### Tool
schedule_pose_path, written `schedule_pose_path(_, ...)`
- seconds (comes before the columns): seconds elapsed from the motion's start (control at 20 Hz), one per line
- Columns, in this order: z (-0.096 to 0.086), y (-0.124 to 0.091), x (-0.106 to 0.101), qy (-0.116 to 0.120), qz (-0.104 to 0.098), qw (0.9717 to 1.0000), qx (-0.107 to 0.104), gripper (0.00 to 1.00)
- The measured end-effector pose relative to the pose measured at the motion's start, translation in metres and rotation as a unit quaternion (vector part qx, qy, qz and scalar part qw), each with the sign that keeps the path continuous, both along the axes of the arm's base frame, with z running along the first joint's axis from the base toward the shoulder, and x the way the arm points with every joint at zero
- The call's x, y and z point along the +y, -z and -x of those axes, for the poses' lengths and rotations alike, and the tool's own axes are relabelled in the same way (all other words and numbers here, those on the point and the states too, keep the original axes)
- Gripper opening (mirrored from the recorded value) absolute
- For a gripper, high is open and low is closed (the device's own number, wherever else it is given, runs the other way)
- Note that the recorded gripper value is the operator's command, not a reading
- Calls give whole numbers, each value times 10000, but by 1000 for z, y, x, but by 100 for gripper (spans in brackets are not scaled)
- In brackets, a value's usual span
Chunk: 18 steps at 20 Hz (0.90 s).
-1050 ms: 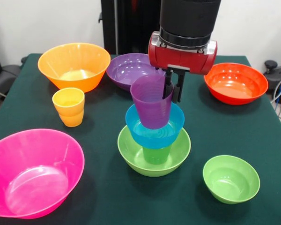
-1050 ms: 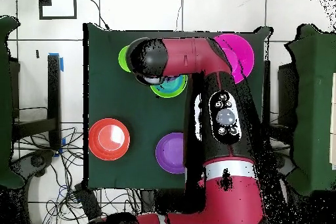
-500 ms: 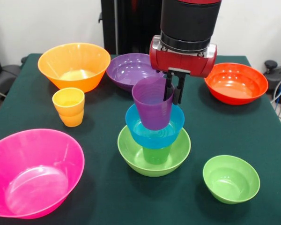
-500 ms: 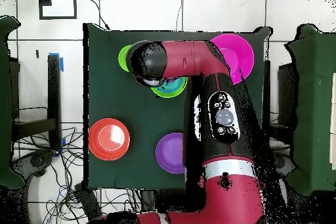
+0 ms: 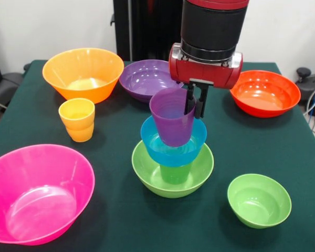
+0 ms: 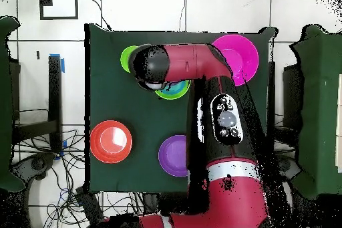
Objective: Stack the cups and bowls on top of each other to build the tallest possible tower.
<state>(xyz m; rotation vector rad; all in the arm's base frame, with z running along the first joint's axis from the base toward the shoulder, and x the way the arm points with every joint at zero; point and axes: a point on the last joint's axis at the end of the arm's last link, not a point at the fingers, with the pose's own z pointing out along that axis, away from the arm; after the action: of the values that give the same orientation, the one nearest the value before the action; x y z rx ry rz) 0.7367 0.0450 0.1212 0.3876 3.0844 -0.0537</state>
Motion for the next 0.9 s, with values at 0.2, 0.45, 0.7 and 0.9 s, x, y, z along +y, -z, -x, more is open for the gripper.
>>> schedule_pose_path(0.2, -1, 1, 0, -3, -4, 10000, -44, 0)
schedule_pose_path(0.45, -3, 1, 0, -6, -9, 9999, -127, 0)
schedule_pose_path(0.7, -5, 1, 0, -10, -13, 9998, -209, 0)
schedule_pose_path(0.9, -5, 1, 0, -10, -13, 9998, -217, 0)
